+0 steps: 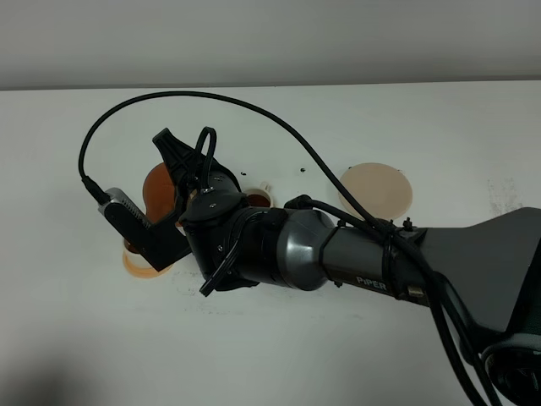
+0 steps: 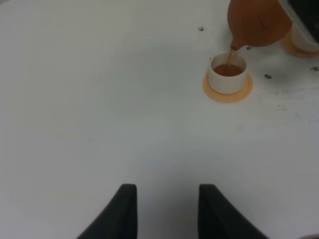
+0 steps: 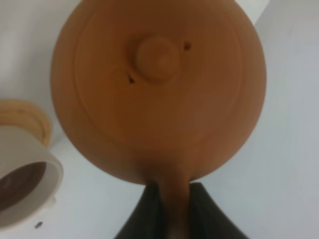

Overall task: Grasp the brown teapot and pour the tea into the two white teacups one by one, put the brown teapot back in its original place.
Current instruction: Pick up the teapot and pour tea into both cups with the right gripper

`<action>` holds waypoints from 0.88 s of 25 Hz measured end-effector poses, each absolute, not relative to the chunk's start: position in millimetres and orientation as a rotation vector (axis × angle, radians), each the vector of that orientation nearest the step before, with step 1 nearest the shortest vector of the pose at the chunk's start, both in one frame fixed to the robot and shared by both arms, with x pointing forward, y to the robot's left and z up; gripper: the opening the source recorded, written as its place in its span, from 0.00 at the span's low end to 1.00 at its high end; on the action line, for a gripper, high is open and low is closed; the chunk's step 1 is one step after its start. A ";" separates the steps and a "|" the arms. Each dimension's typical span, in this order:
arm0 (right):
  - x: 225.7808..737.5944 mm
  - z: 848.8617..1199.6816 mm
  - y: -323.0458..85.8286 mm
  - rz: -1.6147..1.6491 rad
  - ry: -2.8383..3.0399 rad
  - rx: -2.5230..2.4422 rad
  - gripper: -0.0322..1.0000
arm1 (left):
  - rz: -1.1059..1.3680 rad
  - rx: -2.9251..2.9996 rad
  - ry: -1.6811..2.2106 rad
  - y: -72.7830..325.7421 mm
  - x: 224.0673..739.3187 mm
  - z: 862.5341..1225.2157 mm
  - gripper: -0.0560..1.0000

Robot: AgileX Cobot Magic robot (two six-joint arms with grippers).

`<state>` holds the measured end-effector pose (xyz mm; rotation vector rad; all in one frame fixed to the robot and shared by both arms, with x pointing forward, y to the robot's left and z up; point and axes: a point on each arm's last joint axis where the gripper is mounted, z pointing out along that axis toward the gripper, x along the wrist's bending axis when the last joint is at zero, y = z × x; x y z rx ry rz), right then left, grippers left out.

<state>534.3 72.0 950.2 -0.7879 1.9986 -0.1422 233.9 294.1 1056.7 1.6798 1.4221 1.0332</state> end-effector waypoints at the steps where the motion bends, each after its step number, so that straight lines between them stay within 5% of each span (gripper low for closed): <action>1: 534.3 950.3 72.1 -0.144 1.996 -0.791 0.11 | 1.033 1.680 1.422 294.1 233.9 1056.7 0.34; 22: 535.7 952.5 72.6 -0.173 1.950 -0.830 0.11 | 1.033 1.679 1.423 294.1 233.9 1056.7 0.34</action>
